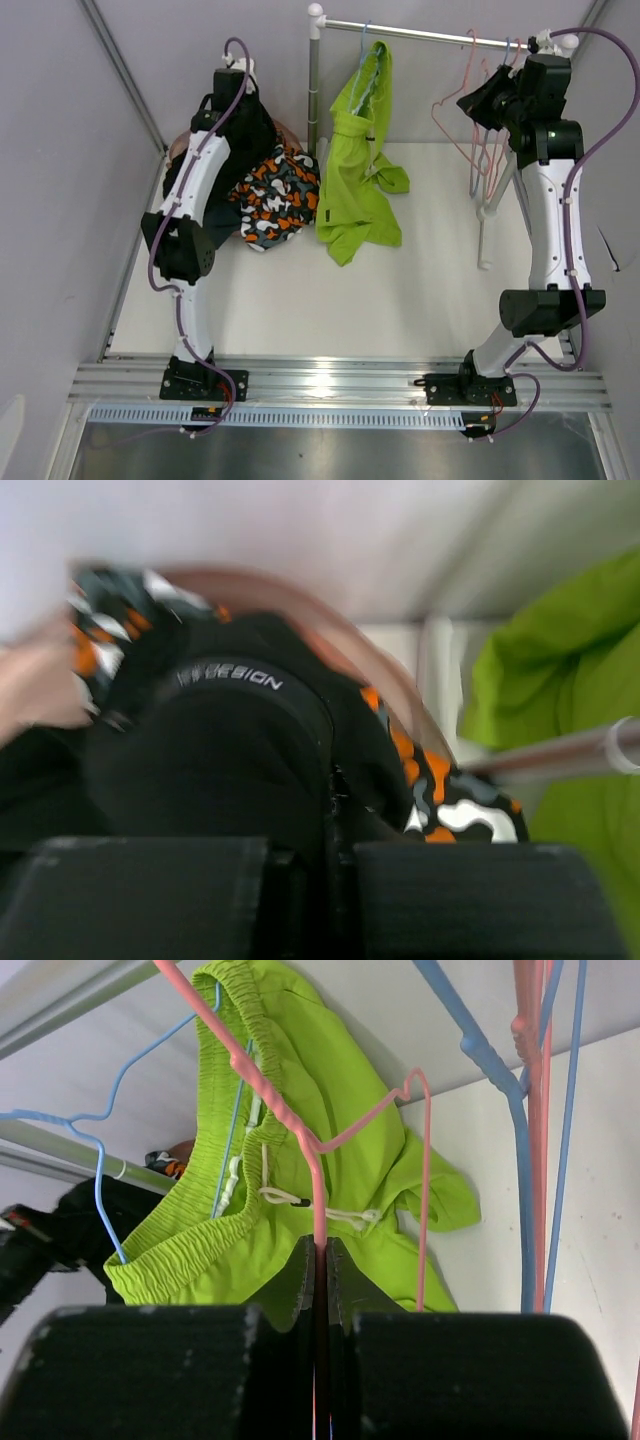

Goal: Remove the shorts from the hanger

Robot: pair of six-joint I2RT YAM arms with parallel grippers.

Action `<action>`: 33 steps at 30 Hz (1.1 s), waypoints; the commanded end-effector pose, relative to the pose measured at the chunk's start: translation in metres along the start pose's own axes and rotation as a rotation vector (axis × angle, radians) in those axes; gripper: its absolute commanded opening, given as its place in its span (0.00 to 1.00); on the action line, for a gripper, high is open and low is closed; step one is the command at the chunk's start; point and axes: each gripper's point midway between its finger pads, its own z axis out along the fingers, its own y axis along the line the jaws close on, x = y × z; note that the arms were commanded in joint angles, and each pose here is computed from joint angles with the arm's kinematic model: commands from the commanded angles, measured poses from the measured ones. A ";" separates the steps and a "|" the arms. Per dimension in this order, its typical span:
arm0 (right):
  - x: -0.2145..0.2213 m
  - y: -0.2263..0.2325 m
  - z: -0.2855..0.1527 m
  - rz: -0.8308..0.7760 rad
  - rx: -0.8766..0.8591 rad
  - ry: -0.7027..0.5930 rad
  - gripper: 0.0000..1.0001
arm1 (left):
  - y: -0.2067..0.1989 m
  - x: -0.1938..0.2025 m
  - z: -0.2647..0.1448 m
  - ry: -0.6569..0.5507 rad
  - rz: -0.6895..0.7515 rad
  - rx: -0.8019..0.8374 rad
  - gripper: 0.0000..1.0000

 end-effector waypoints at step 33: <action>-0.020 0.149 -0.096 -0.144 -0.387 -0.211 0.99 | -0.035 -0.017 -0.236 -0.249 -0.050 0.218 0.99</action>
